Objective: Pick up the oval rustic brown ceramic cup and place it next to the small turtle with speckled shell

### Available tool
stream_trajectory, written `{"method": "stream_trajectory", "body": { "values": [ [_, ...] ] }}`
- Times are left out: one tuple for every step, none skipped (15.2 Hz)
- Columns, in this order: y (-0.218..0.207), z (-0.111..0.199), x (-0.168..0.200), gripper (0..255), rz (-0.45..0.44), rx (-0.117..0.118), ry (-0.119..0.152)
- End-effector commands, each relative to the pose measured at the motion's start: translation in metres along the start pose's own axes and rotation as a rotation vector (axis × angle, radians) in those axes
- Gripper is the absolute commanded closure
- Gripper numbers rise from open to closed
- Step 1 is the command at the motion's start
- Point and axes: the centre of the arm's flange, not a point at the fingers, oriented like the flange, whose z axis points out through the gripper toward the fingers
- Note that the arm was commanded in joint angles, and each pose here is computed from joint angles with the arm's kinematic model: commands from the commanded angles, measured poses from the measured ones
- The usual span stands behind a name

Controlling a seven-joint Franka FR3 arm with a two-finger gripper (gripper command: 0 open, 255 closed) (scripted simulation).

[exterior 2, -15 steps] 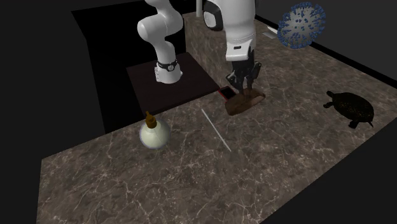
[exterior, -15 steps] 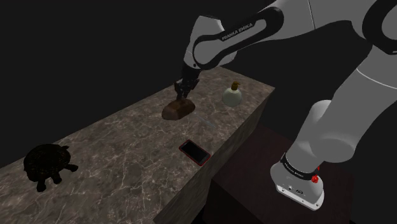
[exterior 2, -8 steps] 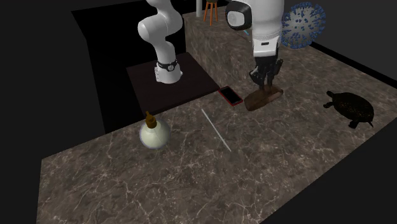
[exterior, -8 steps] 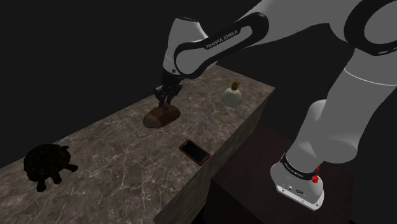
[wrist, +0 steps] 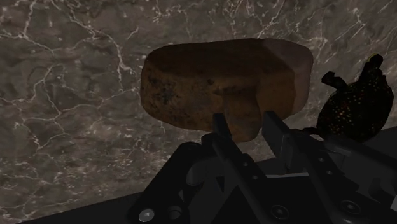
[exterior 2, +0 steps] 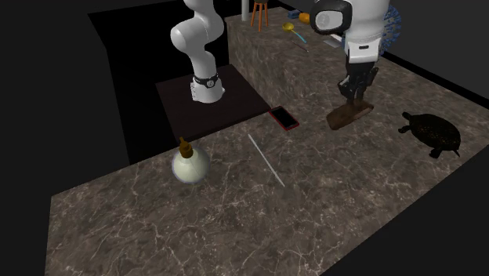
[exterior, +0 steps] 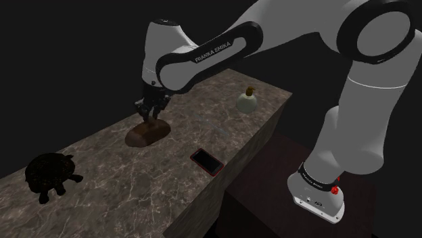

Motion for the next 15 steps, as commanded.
{"method": "stream_trajectory", "body": {
  "values": [
    [-0.024,0.006,0.003,255,0.002,0.001,0.001],
    [-0.037,0.009,0.005,255,0.002,0.001,0.001],
    [-0.050,0.012,0.006,255,0.002,0.001,0.001],
    [-0.062,0.015,0.008,255,0.002,0.001,0.001],
    [-0.075,0.017,0.010,255,0.002,0.001,0.001],
    [-0.088,0.020,0.012,255,0.002,0.001,0.001],
    [-0.101,0.023,0.014,255,0.002,0.001,0.001],
    [-0.113,0.026,0.016,255,0.002,0.001,0.001],
    [-0.126,0.029,0.017,255,0.002,0.001,0.001],
    [-0.139,0.032,0.019,255,0.002,0.001,0.001],
    [-0.152,0.035,0.021,255,0.002,0.001,0.001],
    [-0.165,0.038,0.023,255,0.002,0.001,0.001],
    [-0.163,0.043,0.022,255,0.002,0.001,0.001],
    [-0.162,0.048,0.021,255,0.002,0.001,0.001],
    [-0.161,0.053,0.020,255,0.002,0.001,0.001]
  ]
}}
